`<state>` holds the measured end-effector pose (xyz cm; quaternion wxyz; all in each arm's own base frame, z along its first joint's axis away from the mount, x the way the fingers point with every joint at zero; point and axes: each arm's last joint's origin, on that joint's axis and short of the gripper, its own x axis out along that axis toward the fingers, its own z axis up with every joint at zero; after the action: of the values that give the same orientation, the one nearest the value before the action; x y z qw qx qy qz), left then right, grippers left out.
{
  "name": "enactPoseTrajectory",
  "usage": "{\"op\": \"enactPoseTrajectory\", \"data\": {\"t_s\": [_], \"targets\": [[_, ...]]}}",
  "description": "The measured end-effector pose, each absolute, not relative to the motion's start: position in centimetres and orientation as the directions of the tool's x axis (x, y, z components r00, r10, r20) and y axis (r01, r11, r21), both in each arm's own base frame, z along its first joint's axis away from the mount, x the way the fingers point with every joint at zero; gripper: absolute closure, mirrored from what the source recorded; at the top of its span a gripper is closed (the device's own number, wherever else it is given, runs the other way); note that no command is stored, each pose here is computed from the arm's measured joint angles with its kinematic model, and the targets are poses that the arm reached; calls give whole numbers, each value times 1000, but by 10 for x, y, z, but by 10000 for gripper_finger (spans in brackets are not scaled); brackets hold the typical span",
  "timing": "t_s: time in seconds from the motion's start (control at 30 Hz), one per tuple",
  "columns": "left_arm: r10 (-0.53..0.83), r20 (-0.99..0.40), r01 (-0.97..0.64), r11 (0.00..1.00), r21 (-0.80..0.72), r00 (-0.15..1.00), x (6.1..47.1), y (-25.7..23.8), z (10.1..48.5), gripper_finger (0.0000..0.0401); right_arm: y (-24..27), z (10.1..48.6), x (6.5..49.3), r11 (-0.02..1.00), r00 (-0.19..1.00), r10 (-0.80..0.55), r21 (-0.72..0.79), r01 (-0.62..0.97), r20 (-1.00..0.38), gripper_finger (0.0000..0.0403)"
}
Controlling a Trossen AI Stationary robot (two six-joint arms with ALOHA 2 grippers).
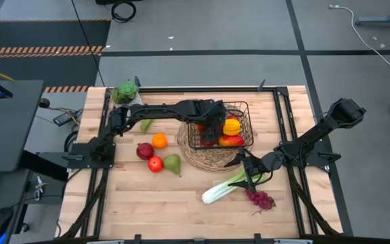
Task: Build produce basket
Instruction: Put the red apple into the black wire basket
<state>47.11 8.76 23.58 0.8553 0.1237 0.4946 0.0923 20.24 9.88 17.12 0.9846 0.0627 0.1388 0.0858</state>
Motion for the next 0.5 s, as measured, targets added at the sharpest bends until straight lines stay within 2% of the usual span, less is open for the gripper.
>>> {"op": "enactPoseTrajectory", "data": {"t_s": [0.17, 0.5], "targets": [[274, -849, -17, 954, 299, 452, 467, 87, 233, 50, 99, 171, 202, 977, 947, 187, 151, -151, -261, 30], [273, -853, -8, 954, 301, 444, 467, 83, 233, 44, 99, 172, 202, 977, 948, 187, 152, -151, -259, 30]]}}
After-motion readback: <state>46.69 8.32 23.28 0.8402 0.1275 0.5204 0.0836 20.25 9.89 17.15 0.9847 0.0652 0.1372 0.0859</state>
